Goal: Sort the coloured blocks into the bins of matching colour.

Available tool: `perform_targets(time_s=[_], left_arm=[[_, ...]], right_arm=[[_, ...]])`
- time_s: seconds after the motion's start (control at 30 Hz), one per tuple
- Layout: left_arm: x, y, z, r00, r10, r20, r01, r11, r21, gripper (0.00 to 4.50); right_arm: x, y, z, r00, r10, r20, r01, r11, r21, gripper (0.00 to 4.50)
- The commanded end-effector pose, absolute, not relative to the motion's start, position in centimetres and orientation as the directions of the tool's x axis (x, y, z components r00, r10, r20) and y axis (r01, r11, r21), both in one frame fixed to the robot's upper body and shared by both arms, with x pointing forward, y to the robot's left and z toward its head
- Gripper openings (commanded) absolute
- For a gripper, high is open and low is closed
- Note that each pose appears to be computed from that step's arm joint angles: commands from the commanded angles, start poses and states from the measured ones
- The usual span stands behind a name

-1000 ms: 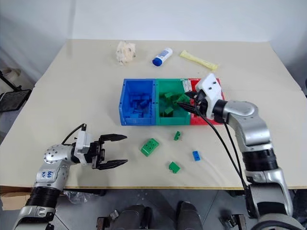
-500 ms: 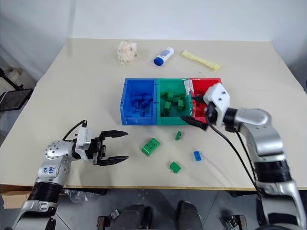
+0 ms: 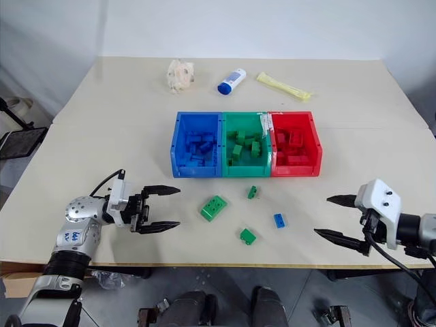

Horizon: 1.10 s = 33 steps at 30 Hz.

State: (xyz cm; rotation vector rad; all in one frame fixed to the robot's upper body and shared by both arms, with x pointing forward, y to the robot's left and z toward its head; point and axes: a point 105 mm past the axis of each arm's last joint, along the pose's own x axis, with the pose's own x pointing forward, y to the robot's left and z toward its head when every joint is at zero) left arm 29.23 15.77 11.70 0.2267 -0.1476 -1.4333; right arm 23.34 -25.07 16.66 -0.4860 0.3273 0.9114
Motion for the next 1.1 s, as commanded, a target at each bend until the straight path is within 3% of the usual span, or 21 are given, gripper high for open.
perform_targets(time_s=[0.03, 0.5, 0.83, 0.93, 1.1], left_arm=[[28.9, 15.7, 12.3, 0.117, -0.993, -0.031, 0.956, 0.104, 0.275, 4.50], [26.0, 15.2, 12.9, 0.094, -0.995, -0.029, 0.963, 0.083, 0.255, 4.50], [24.1, 14.8, 12.9, 0.134, -0.991, -0.017, 0.965, 0.126, 0.228, 4.50], [23.9, 14.9, 12.9, 0.148, -0.989, -0.016, 0.964, 0.140, 0.227, 4.50], [23.9, 14.9, 12.9, 0.150, -0.989, -0.015, 0.964, 0.143, 0.225, 4.50]], right_arm=[[23.0, -22.6, 17.7, 0.523, 0.719, -0.458, -0.852, 0.441, -0.280, 4.47], [22.7, -13.6, 14.0, 0.252, 0.802, -0.541, -0.964, 0.156, -0.217, 4.47], [23.4, -11.3, 10.6, 0.179, 0.818, -0.546, -0.983, 0.132, -0.125, 4.47], [23.5, -11.4, 9.9, 0.170, 0.808, -0.564, -0.985, 0.126, -0.116, 3.92], [24.3, -11.0, 10.1, 0.191, 0.814, -0.548, -0.981, 0.136, -0.140, 2.21]])
